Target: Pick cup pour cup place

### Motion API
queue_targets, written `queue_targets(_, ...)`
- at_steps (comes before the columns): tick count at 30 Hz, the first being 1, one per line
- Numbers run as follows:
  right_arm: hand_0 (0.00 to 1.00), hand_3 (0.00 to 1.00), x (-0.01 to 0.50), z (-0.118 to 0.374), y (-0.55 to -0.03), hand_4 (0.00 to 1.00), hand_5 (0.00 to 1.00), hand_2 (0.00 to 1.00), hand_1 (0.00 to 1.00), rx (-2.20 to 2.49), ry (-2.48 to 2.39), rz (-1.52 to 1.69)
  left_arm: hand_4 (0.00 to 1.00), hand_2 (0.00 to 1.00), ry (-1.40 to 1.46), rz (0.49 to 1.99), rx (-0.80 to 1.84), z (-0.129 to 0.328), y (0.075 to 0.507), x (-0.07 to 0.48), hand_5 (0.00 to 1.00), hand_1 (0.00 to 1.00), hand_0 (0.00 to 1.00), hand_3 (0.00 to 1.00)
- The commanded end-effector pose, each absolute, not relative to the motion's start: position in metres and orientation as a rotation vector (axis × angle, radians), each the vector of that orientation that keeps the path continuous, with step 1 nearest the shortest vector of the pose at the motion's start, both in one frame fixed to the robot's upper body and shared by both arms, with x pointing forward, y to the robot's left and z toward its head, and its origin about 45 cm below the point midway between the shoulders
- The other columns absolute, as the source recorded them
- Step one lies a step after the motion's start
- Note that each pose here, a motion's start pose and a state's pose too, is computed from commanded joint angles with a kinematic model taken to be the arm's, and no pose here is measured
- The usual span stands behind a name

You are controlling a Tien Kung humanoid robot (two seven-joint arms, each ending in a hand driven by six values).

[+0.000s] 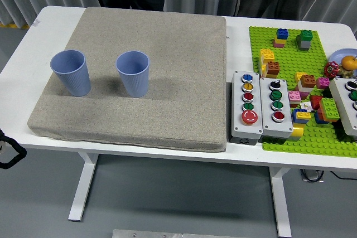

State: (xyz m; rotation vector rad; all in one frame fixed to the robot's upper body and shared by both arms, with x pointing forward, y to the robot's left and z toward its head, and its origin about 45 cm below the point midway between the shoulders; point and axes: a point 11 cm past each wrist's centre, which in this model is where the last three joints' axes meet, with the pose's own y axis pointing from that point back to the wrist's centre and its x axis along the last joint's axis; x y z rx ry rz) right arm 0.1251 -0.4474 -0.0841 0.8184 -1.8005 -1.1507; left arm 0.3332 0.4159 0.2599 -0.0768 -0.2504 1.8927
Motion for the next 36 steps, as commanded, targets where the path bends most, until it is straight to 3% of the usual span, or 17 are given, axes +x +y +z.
queue_targets(9, 0.714, 0.614, 0.123, -0.085, -0.446, 0.002, 0.200, 0.653, 0.669, 0.825, -1.779, -1.148, 0.855, 0.912, -0.193, 1.867, 0.084, 0.212, 0.412, 0.322, 0.596, 0.787, 0.778, 0.958)
queue_targets(11, 0.714, 0.614, 0.123, -0.085, -0.445, 0.002, 0.200, 0.653, 0.669, 0.825, -1.776, -1.147, 0.867, 0.918, -0.169, 1.857, 0.115, 0.199, 0.409, 0.319, 0.538, 0.792, 0.784, 0.961)
queue_targets(21, 0.714, 0.614, 0.124, -0.085, -0.445, 0.002, 0.200, 0.652, 0.669, 0.828, -1.776, -1.146, 0.876, 0.956, -0.164, 1.774, 0.201, 0.176, 0.391, 0.315, 0.494, 0.816, 0.799, 0.993)
queue_targets(22, 0.714, 0.613, 0.124, -0.085, -0.445, 0.002, 0.200, 0.651, 0.669, 0.828, -1.777, -1.146, 0.875, 0.965, -0.163, 1.772, 0.202, 0.176, 0.390, 0.315, 0.386, 0.825, 0.812, 0.998)
queue_targets(27, 0.714, 0.613, 0.126, -0.085, -0.445, 0.002, 0.200, 0.651, 0.669, 0.829, -1.781, -1.147, 0.875, 0.965, -0.147, 1.736, 0.217, 0.167, 0.380, 0.317, 0.386, 0.825, 0.812, 0.998)
queue_targets(28, 0.714, 0.614, 0.127, -0.085, -0.445, 0.002, 0.202, 0.651, 0.669, 0.829, -1.781, -1.147, 0.852, 0.983, -0.141, 1.732, 0.218, 0.165, 0.379, 0.317, 0.279, 0.835, 0.831, 0.998)
queue_targets(36, 0.714, 0.615, 0.128, -0.084, -0.445, 0.002, 0.201, 0.652, 0.670, 0.831, -1.786, -1.148, 0.843, 0.998, -0.113, 1.708, 0.216, 0.158, 0.374, 0.319, 0.254, 0.847, 0.842, 0.998)
